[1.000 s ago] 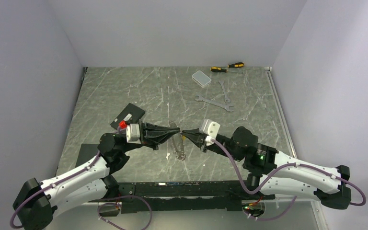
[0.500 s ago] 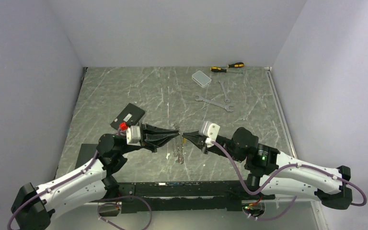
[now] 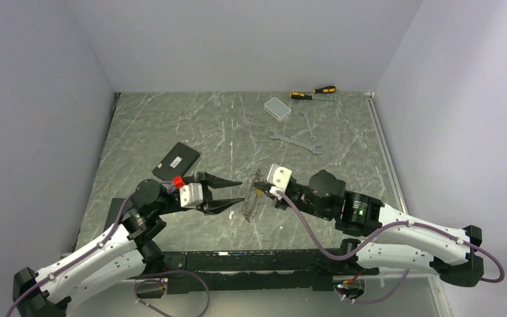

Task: Put the keys on the keyring

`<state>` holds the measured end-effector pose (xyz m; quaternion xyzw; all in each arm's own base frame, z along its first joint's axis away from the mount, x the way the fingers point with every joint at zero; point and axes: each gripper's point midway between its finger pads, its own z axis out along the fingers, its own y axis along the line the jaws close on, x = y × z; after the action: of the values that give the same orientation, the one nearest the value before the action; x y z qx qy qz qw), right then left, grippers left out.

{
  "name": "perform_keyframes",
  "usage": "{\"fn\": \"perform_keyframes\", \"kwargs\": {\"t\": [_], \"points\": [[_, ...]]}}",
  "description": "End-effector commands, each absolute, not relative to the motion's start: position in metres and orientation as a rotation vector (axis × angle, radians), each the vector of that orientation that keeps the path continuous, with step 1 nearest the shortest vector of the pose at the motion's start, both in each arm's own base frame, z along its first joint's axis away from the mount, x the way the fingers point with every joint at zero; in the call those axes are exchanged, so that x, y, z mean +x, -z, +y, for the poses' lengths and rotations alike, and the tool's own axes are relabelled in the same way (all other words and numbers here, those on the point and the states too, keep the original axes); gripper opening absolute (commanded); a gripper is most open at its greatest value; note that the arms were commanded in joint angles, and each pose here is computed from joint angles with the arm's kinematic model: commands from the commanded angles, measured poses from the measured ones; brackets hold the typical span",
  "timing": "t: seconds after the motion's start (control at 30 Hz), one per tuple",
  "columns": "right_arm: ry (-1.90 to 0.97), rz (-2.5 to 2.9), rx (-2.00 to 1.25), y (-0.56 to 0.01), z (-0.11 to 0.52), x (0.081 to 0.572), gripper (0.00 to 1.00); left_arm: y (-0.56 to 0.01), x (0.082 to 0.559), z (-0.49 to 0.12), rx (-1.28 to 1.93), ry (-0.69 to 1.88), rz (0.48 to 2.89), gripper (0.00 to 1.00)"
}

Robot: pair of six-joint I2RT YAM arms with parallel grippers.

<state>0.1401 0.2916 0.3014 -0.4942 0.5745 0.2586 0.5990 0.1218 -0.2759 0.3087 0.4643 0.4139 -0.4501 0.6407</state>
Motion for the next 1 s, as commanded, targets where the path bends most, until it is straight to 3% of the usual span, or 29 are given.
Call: {"fn": "perform_keyframes", "kwargs": {"t": [0.0, 0.7, 0.97], "points": [[-0.505, 1.306, -1.169, -0.328, 0.286, 0.150, 0.00, -0.323, 0.121, -0.270, 1.145, 0.929, 0.922, 0.48], [-0.499, 1.309, -1.342, -0.308, 0.294, 0.140, 0.00, -0.302, 0.129, -0.292, 1.469, 0.872, 0.975, 0.44], [-0.522, 1.311, -1.353, -0.305, 0.296, 0.136, 0.00, -0.303, 0.131, -0.296, 1.479, 0.880, 0.960, 0.36]]}}
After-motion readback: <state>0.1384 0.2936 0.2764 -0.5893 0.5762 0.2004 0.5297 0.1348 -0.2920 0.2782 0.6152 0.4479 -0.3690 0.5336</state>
